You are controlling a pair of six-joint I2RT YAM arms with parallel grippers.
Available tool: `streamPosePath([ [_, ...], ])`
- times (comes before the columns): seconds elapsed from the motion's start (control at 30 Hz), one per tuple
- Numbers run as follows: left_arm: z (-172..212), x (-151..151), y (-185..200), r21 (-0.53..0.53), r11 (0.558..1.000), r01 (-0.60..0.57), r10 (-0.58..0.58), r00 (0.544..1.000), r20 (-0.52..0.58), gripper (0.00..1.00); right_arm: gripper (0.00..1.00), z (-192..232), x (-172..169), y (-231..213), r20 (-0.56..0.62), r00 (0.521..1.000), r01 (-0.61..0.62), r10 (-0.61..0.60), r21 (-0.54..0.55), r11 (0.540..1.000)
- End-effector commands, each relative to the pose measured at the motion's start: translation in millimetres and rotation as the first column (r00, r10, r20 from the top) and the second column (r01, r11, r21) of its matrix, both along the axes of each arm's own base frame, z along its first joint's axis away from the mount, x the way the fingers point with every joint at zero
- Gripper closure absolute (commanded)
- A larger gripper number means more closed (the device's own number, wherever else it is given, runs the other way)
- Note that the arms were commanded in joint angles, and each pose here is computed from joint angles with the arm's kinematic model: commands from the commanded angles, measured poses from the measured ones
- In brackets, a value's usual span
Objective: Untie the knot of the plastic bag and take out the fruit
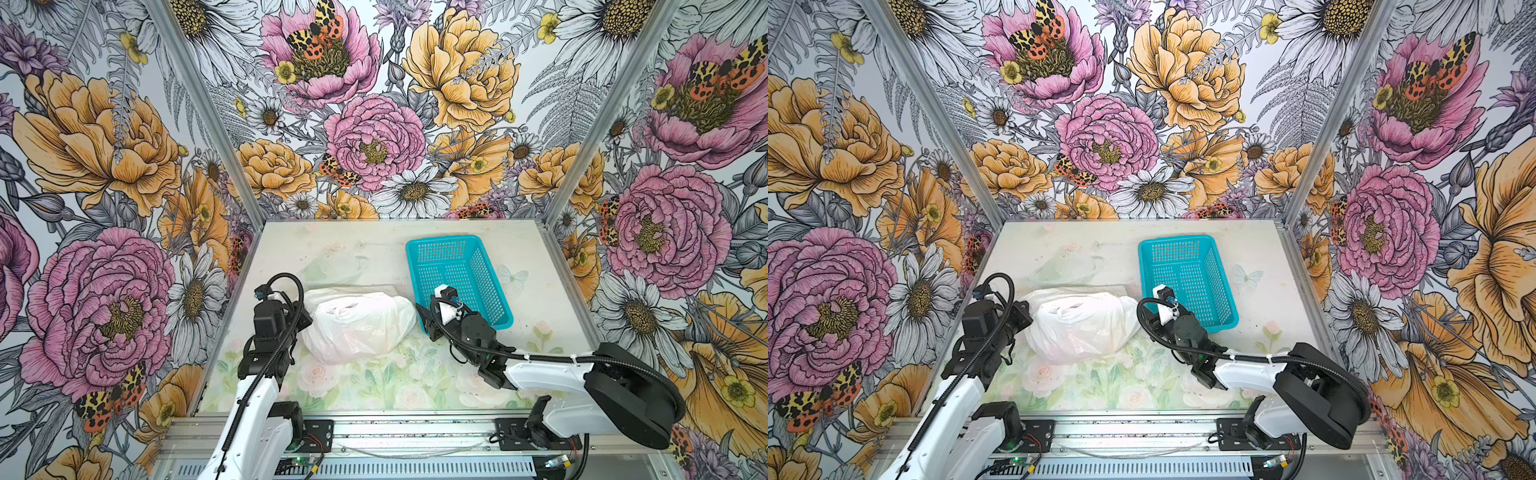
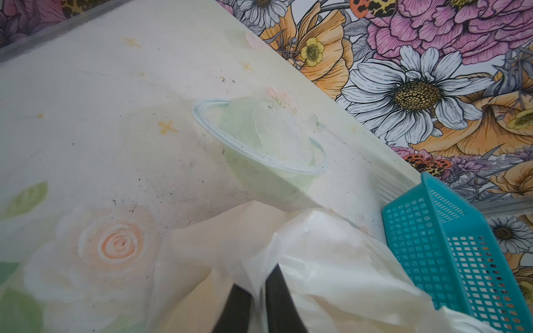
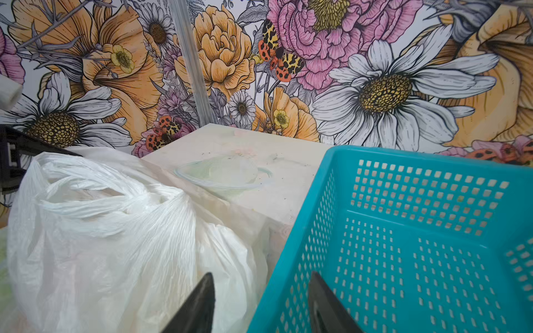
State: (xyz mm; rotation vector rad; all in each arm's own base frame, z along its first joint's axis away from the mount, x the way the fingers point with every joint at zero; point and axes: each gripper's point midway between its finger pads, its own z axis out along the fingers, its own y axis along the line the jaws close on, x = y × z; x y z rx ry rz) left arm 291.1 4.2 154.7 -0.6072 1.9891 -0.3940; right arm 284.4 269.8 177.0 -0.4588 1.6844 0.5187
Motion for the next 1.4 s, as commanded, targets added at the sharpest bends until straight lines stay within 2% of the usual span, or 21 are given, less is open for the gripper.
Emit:
streamPosePath([
  [0.0, 11.2, -0.3, -1.9, -0.004, 1.000, 0.015, -0.015, 0.998, 0.058, 0.70, 0.30, 34.3, -2.3, 10.1, 0.039, 0.999, -0.016, 0.017, -0.028, 0.999],
  [0.07, 12.1, -4.2, 1.6, 0.001, 1.000, -0.006, 0.006, 0.998, 0.058, 0.53, 0.16, 42.6, -4.3, 19.2, 0.020, 0.999, -0.040, 0.042, -0.059, 0.997],
  [0.17, 16.3, -9.4, 2.8, 0.005, 1.000, -0.014, 0.014, 0.997, 0.082, 0.33, 0.12, 45.3, -0.5, 41.2, -0.060, 0.994, -0.094, 0.087, -0.123, 0.988],
  [0.27, 20.7, -14.5, 3.2, 0.005, 1.000, -0.021, 0.021, 0.994, 0.105, 0.23, 0.13, 32.2, 12.1, 61.9, -0.149, 0.986, -0.110, 0.082, -0.196, 0.974],
  [0.5, 31.1, -21.2, -3.1, 0.008, 1.000, 0.002, -0.004, 0.987, 0.159, 0.11, 0.18, -17.2, 45.3, 103.4, -0.292, 0.956, -0.136, 0.041, -0.316, 0.939],
  [0.57, 33.2, -21.2, -6.5, 0.015, 1.000, 0.014, -0.016, 0.986, 0.163, 0.10, 0.25, -27.9, 51.6, 110.7, -0.320, 0.947, -0.146, 0.042, -0.310, 0.939],
  [0.6, 34.6, -21.0, -8.6, 0.020, 1.000, 0.021, -0.024, 0.986, 0.165, 0.09, 0.33, -31.7, 53.1, 112.6, -0.334, 0.941, -0.155, 0.048, -0.303, 0.940],
  [0.7, 42.5, -19.2, -19.2, 0.048, 0.997, 0.058, -0.066, 0.984, 0.166, 0.07, 0.73, -34.0, 55.8, 114.9, -0.349, 0.935, -0.161, 0.053, -0.288, 0.944],
  [0.73, 47.3, -18.8, -24.0, 0.068, 0.995, 0.073, -0.083, 0.984, 0.159, 0.07, 0.90, -33.5, 56.1, 113.0, -0.346, 0.937, -0.151, 0.044, -0.288, 0.946],
  [0.77, 51.7, -18.9, -28.6, 0.097, 0.992, 0.085, -0.099, 0.984, 0.146, 0.09, 1.00, -29.8, 56.5, 111.3, -0.338, 0.941, -0.139, 0.038, -0.280, 0.950],
  [0.97, 75.4, -23.7, -57.7, 0.280, 0.951, 0.129, -0.174, 0.974, 0.143, 0.06, 1.00, -16.0, 46.6, 102.9, -0.290, 0.955, -0.131, 0.066, -0.211, 0.969],
  [1.17, 66.9, -12.5, -75.1, 0.321, 0.929, 0.183, -0.215, 0.974, 0.068, 0.02, 1.00, -0.3, 31.2, 96.8, -0.245, 0.962, -0.160, 0.121, -0.144, 0.977],
  [1.37, 48.3, 3.0, -83.5, 0.336, 0.918, 0.213, -0.216, 0.976, -0.029, 0.01, 1.00, -2.5, 22.5, 87.9, -0.217, 0.967, -0.161, 0.131, -0.128, 0.979],
])
